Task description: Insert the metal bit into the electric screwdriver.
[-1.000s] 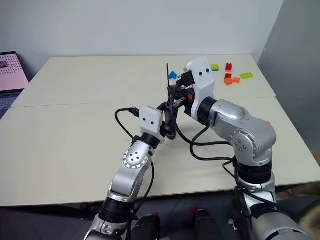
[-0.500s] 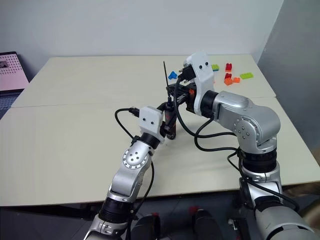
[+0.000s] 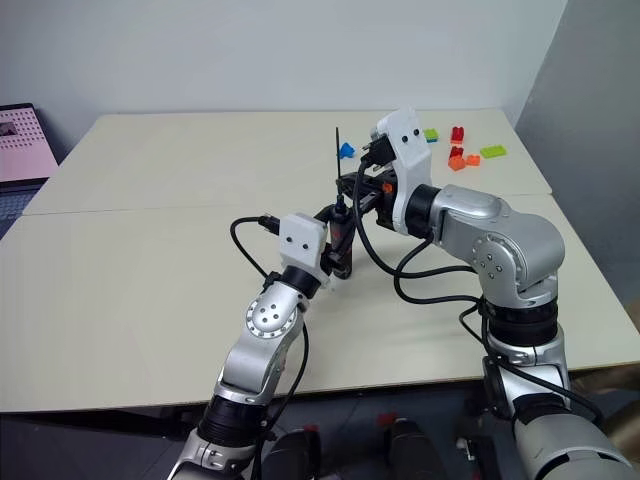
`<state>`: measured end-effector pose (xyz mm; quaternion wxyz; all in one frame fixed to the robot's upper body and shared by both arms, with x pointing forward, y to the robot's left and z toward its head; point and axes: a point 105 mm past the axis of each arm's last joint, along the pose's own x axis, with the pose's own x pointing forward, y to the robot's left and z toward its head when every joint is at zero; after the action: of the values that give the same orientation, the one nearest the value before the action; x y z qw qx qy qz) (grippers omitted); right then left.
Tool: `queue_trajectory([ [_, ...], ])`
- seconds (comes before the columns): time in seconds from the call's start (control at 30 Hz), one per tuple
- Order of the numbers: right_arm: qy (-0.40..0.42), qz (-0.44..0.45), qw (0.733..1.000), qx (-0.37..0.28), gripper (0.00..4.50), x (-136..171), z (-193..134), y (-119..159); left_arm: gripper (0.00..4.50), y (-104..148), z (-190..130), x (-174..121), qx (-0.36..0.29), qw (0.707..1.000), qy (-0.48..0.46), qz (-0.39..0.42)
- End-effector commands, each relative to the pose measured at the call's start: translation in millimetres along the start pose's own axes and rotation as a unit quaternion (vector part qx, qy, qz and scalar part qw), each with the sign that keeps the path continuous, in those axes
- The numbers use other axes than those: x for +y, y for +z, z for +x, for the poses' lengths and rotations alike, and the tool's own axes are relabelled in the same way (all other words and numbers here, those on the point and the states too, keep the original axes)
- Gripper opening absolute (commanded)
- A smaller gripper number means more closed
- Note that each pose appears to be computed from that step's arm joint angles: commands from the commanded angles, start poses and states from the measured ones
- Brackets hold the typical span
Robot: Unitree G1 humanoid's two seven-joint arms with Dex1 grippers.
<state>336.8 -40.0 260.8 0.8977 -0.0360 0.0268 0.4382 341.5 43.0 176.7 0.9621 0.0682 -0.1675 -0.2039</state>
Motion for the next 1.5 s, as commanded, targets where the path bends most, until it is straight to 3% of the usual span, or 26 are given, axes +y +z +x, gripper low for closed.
queue_trajectory([
  [0.03,0.024,0.004,1.0,0.016,0.0,9,3,-8,1.64,1,-1,2,-0.001,1.0,0.003,0.007],
  [0.33,0.016,-0.006,0.999,0.035,0.0,4,3,-17,1.64,0,-1,1,0.0,1.0,0.002,0.005],
  [0.6,0.016,-0.014,1.0,0.022,0.0,2,3,-9,1.64,-1,-1,1,0.001,1.0,0.001,0.005],
  [0.7,0.011,-0.015,1.0,0.015,0.43,-1,2,-5,1.64,-1,-1,1,0.002,1.0,0.001,0.005],
  [0.8,0.008,-0.021,1.0,0.003,1.31,-3,0,1,1.64,-1,-1,1,0.002,1.0,0.002,0.005],
  [1.03,-0.005,-0.028,0.999,-0.031,2.72,-13,-7,24,1.64,-1,-1,1,0.002,1.0,0.002,0.005],
  [1.27,-0.004,-0.018,0.998,-0.055,4.47,-25,-20,41,1.64,-2,-1,2,0.002,1.0,0.003,0.005],
  [1.5,0.042,-0.018,0.998,-0.053,4.5,-29,-49,48,1.64,1,-1,4,-0.002,1.0,0.004,0.002],
])
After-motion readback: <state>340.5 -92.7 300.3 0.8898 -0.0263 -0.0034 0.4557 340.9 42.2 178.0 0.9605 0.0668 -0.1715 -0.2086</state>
